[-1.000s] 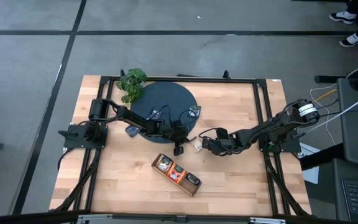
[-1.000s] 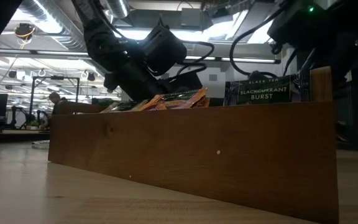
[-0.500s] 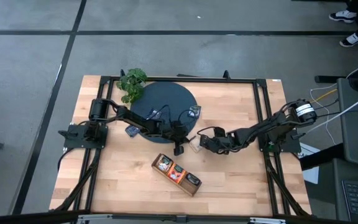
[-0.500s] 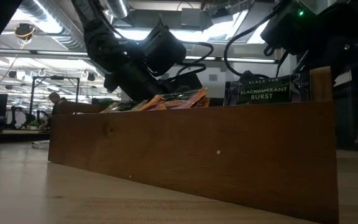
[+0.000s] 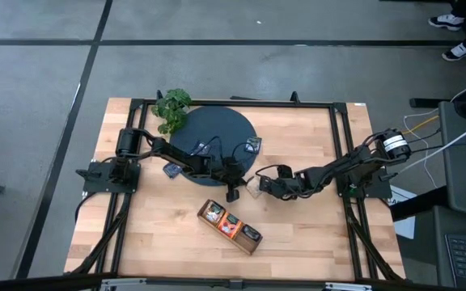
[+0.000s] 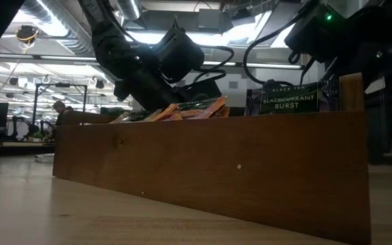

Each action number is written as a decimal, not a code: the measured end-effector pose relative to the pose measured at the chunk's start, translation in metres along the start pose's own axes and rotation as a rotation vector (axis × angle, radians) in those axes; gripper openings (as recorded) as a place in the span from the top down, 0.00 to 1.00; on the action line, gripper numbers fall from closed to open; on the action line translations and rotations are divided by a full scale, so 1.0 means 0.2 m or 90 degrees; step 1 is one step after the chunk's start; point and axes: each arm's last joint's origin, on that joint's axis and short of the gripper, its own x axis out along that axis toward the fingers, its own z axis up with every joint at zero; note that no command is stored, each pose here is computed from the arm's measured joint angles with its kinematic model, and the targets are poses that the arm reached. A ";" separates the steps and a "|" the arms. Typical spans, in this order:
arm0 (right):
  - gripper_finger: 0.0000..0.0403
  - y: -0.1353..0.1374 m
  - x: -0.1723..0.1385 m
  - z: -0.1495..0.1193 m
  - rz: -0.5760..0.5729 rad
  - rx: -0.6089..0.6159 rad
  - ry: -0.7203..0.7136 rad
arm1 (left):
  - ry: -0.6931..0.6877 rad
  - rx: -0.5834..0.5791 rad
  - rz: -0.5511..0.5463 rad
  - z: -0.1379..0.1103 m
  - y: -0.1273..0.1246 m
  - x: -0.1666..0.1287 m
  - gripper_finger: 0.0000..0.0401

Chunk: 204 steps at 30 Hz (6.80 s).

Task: Pick & Place Tea
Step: Put the brown tea bag into the left section of the wooden organizer

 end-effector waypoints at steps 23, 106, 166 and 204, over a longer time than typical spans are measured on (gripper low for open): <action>1.00 0.06 -0.07 -0.03 0.051 -0.112 0.004 | 0.030 -0.092 -0.043 0.24 0.13 -0.51 0.98; 1.00 0.66 -0.53 0.12 -0.213 -1.053 -0.486 | -0.262 -0.922 -0.243 0.54 0.40 -0.77 0.83; 0.70 0.60 -0.83 -0.22 0.335 -0.451 0.359 | 0.147 0.085 -0.291 0.26 -0.04 -0.71 0.99; 0.70 0.57 -0.80 -0.22 0.290 -0.456 0.335 | 0.345 0.407 -0.235 0.38 -0.49 -0.62 0.99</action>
